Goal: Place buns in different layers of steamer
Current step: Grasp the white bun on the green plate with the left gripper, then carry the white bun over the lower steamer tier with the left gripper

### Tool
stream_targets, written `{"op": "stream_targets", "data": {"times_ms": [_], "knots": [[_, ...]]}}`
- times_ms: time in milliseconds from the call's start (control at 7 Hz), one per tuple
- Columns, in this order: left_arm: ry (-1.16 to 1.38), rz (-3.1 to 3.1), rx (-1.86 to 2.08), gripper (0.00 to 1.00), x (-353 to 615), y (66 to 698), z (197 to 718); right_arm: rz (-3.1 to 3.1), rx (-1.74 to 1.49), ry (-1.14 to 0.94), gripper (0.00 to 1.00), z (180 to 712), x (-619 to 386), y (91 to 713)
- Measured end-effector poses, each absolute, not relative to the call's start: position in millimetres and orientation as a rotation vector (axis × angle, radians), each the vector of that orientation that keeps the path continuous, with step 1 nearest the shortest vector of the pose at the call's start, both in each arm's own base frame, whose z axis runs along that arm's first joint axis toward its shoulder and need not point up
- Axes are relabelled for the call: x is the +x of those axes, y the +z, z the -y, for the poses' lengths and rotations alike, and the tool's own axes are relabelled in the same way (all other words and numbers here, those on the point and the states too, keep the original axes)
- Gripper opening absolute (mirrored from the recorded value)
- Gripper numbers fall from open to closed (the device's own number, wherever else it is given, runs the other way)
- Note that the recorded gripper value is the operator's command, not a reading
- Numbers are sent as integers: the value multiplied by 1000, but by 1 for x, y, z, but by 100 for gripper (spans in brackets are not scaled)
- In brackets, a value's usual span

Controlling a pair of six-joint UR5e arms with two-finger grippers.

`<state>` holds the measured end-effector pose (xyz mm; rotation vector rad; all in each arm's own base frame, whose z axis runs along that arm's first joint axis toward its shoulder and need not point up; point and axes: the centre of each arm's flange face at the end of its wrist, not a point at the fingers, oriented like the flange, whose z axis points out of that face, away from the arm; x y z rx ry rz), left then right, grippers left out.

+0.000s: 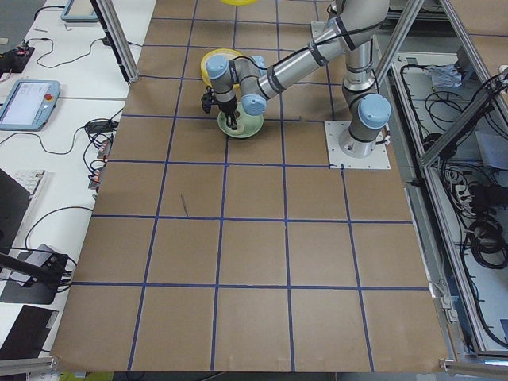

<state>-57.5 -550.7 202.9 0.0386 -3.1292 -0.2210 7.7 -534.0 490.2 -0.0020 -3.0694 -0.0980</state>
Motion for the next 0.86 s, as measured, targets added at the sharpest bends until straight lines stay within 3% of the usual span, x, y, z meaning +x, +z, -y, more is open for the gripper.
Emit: {"op": "stream_targets", "data": {"times_ms": [429, 857], "knots": [[-66, 3148, 36, 1, -70, 252, 559, 3070, -2, -98, 8, 534, 8, 490], [122, 3073, 64, 5, -163, 326, 576, 3069, -2, -96, 8, 534, 8, 490]]}}
